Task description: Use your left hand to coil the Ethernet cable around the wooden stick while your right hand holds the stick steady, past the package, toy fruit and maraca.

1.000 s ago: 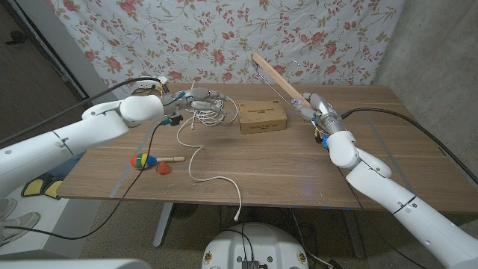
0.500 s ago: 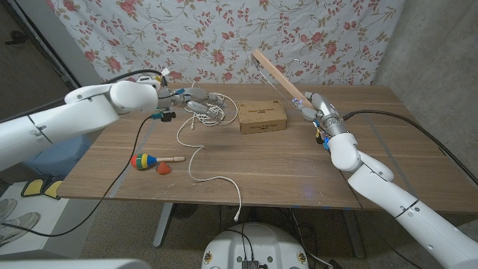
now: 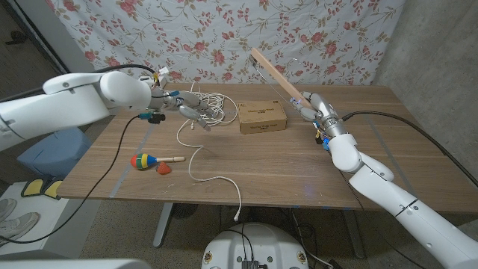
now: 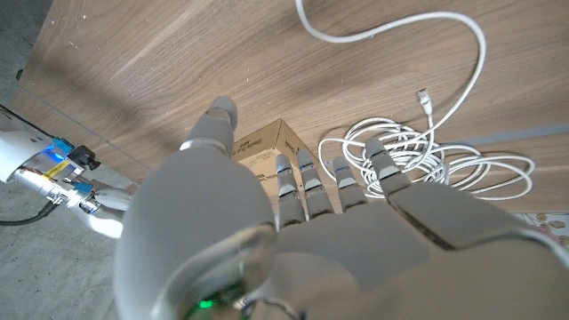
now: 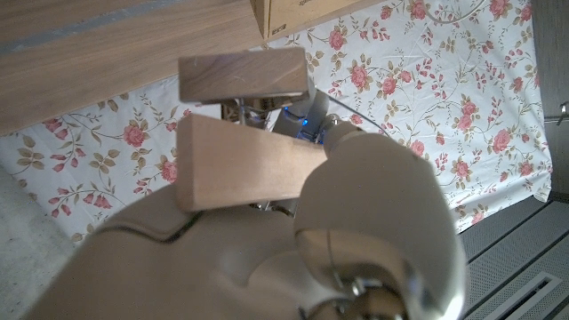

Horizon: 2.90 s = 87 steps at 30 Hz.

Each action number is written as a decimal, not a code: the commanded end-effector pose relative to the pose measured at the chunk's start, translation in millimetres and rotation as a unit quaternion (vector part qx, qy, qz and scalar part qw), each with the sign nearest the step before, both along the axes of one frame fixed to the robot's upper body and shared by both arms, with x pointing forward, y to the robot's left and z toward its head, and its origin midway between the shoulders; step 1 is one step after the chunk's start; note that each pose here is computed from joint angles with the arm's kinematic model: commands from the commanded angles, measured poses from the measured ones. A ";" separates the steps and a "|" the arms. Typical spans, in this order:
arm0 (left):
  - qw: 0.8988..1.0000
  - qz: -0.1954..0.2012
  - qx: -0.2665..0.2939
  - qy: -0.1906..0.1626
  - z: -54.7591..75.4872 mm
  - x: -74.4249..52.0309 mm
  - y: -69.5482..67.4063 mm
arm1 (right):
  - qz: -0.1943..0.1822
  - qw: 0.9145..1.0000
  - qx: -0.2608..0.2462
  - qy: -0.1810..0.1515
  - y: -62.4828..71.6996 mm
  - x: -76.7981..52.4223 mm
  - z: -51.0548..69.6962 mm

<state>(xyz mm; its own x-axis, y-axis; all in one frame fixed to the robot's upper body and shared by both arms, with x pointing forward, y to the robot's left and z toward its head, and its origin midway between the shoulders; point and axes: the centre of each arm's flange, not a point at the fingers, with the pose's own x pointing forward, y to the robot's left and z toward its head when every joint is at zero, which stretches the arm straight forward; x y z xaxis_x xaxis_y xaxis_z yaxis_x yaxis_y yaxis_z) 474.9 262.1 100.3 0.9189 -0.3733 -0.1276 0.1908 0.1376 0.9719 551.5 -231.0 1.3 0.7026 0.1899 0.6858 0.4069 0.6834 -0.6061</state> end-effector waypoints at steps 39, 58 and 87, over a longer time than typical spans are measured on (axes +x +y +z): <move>0.967 0.171 0.085 0.169 -48.7 -11.7 -24.4 | 0.056 0.998 0.001 -0.022 -15.0 10.7 4.9; 0.965 0.204 0.107 0.124 -43.7 -26.0 -32.6 | 0.062 0.998 0.002 -0.015 -25.4 13.7 2.1; 0.961 0.264 0.053 -0.063 -48.6 -62.4 -28.5 | 0.085 0.996 -0.019 0.001 -19.5 33.3 13.6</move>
